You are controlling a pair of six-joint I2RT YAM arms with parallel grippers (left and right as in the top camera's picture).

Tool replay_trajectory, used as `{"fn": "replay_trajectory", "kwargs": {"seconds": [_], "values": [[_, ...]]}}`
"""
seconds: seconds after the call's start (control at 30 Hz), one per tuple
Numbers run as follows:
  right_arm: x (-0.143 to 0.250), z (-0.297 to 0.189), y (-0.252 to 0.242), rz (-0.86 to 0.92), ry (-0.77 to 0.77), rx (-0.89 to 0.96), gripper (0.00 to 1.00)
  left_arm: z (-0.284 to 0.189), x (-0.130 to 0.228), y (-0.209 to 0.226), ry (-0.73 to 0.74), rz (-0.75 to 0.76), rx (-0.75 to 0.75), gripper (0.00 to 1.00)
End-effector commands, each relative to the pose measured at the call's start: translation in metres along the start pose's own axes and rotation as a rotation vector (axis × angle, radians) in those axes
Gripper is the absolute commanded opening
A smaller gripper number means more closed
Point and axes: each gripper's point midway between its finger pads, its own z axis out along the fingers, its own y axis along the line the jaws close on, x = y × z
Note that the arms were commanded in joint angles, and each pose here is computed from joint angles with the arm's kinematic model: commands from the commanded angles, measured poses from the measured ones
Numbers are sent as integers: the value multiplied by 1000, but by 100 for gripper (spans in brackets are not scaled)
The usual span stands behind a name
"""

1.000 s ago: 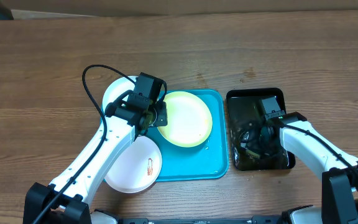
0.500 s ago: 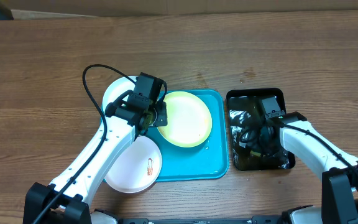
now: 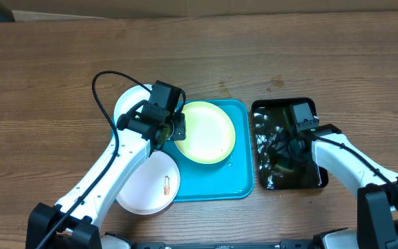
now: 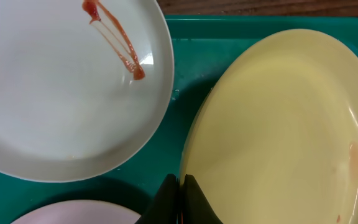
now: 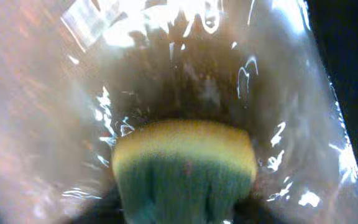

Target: Clean dirty plates on tray and stack at the side

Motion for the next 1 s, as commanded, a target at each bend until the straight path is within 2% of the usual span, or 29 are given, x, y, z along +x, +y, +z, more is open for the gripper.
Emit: {"fn": "replay_trajectory", "kwargs": {"seconds": [0.0,0.03,0.07,0.1,0.13,0.17,0.33,0.47,0.57,0.67,0.97], "values": [[3,-5,-6,-22,32,35,100,-2,-9,8,-42,37,-65,4],[7,-6,-9,-24,52,49,98,-3,-11,11,-53,39,-85,4],[11,-7,-12,-27,72,62,89,-4,-13,13,-67,42,-108,4],[15,-8,-15,-29,86,72,66,-6,-16,15,-85,48,-131,4],[17,-8,-17,-30,96,79,32,-8,-18,17,-105,55,-156,4],[19,-8,-18,-31,103,84,4,-11,-21,17,-130,67,-184,4],[15,-12,-16,-31,101,78,4,-21,-22,3,-212,160,-281,4],[7,-34,-8,-64,131,68,4,-17,-6,-22,-195,205,-256,4],[-3,-50,-3,-88,128,63,4,-10,3,-24,-171,169,-264,4],[-12,-63,2,-183,120,49,4,3,10,-19,-131,117,-281,4],[-16,-70,10,-202,120,14,4,50,28,-11,-14,98,-320,4]]}}
